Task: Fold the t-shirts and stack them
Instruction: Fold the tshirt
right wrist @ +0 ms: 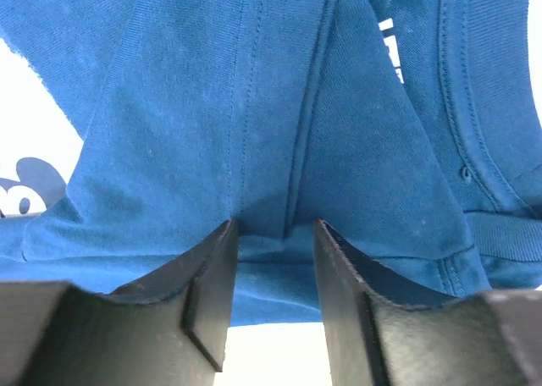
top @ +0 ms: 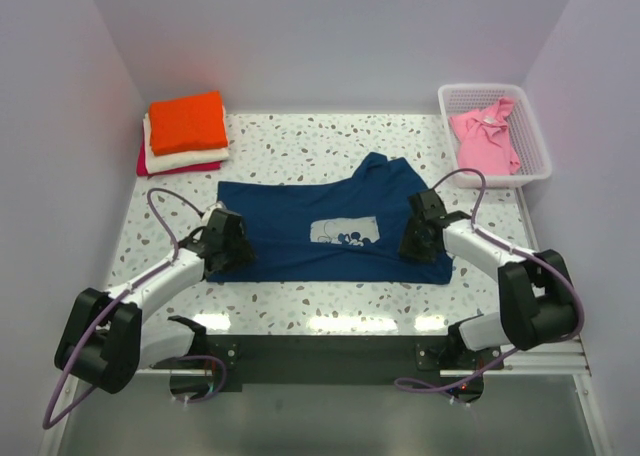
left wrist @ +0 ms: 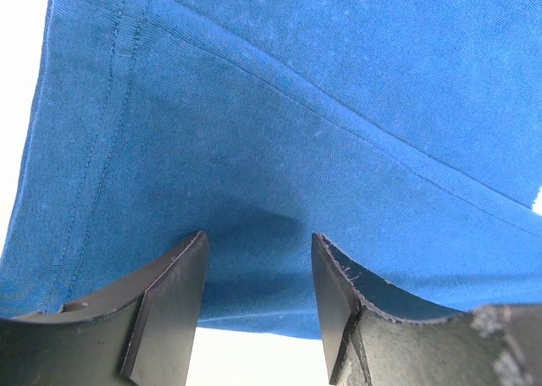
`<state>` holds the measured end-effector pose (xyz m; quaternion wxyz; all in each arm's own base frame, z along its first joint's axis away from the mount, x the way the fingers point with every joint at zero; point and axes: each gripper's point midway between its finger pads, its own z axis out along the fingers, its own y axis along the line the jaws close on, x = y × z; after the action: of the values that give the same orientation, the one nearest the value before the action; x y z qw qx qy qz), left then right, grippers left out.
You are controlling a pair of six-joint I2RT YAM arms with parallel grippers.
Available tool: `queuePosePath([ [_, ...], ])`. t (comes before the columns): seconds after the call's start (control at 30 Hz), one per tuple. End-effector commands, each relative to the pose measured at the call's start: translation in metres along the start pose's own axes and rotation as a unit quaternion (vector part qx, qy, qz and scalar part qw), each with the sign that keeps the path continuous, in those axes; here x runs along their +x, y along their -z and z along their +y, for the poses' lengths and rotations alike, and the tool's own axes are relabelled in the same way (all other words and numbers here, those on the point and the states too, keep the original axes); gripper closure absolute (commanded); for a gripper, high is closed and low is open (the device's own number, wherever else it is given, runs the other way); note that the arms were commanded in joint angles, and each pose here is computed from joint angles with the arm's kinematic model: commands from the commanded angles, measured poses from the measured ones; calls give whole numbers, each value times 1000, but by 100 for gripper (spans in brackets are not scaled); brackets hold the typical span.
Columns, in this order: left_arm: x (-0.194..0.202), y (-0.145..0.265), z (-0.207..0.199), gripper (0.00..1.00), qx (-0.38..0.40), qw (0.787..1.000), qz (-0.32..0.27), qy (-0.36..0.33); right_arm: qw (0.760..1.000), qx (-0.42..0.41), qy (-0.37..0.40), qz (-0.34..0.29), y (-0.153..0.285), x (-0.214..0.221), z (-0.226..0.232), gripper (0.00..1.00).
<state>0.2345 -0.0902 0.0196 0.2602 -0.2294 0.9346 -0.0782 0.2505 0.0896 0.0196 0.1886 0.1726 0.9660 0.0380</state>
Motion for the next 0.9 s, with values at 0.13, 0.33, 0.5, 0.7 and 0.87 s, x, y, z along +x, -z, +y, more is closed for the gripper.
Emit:
queuePosePath([
  [0.13,-5,1,-1,43,-6,1000,-1,-16,1000,-17,-11,-8,-5,-12,17,72],
  [0.33,-5,1,-2,43,-5,1000,-1,-18,1000,-24,-12,-13,-2,-20,25,92],
  [0.5,-6,1,-1,44,-8,1000,-2,-20,1000,-22,-7,-16,9,-26,26,94],
  [0.7,-6,2,-1,44,-6,1000,-2,-23,1000,-17,1,-11,12,-22,22,74],
  [0.87,-6,1,0,44,-8,1000,-1,-24,1000,-6,0,0,8,-11,13,62],
])
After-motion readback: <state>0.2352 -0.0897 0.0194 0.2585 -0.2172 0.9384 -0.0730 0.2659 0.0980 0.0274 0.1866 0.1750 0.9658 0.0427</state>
